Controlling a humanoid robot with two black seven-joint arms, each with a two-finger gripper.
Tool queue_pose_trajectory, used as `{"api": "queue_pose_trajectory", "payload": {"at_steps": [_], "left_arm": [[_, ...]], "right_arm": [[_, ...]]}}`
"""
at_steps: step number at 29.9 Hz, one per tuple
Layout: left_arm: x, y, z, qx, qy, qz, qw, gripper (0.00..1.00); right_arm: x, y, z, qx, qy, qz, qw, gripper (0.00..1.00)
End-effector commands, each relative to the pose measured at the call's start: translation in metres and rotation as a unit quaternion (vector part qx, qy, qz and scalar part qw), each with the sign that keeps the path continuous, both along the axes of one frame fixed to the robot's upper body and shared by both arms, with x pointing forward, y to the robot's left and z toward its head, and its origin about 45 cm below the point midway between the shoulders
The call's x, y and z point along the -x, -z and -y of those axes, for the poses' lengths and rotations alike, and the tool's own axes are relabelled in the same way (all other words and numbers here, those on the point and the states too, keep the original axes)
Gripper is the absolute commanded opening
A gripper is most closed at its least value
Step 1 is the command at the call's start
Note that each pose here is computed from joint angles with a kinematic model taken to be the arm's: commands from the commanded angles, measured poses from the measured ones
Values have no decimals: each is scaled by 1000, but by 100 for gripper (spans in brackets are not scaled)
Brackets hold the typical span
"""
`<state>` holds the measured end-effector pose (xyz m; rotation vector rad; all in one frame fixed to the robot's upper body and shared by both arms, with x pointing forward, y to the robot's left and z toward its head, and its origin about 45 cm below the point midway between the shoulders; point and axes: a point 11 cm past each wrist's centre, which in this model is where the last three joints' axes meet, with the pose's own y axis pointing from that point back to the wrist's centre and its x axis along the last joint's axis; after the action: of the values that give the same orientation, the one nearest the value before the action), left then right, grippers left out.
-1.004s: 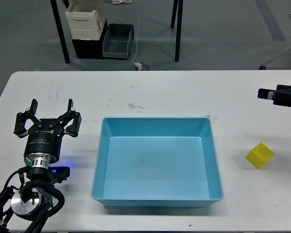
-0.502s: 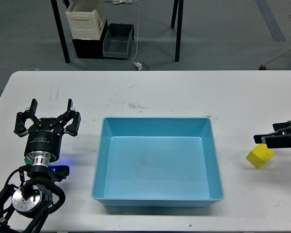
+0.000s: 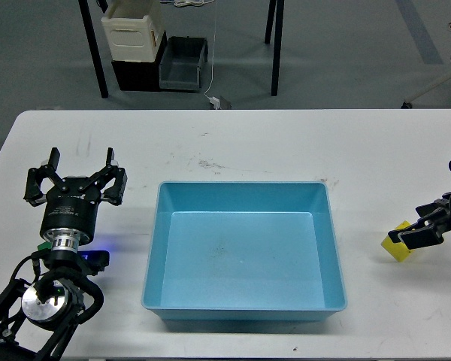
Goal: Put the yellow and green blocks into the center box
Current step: 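Lower the right gripper and close it on the yellow cube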
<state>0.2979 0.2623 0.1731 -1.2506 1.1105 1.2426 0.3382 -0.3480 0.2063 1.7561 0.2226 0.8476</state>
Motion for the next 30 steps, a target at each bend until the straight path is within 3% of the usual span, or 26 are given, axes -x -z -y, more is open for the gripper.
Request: {"api": "queue_pose_trajectory", "payload": {"at_steps": [1, 14, 16, 17, 20, 30], "left_arm": [[0, 0, 0, 0, 0, 0, 1000, 100], [-2, -2, -1, -1, -1, 3, 1000, 100], [-3, -3, -2, -1, -2, 5, 1000, 100], [-3, -3, -2, -1, -2, 5, 1000, 100], [-3, -2, -3, -2, -3, 3, 1000, 100], [-3, -2, -3, -2, -4, 3, 1000, 100]], "right_arm": [[-2, 7, 0, 11, -1, -7, 1000, 98], [-3, 27, 0, 30, -3, -25, 999, 97], [-3, 28, 1, 30, -2, -27, 999, 93], [-2, 29, 1, 30, -2, -27, 999, 90], [-2, 30, 4, 34, 2, -28, 999, 61], [-6, 32, 23, 52, 25, -26, 998, 21]]}}
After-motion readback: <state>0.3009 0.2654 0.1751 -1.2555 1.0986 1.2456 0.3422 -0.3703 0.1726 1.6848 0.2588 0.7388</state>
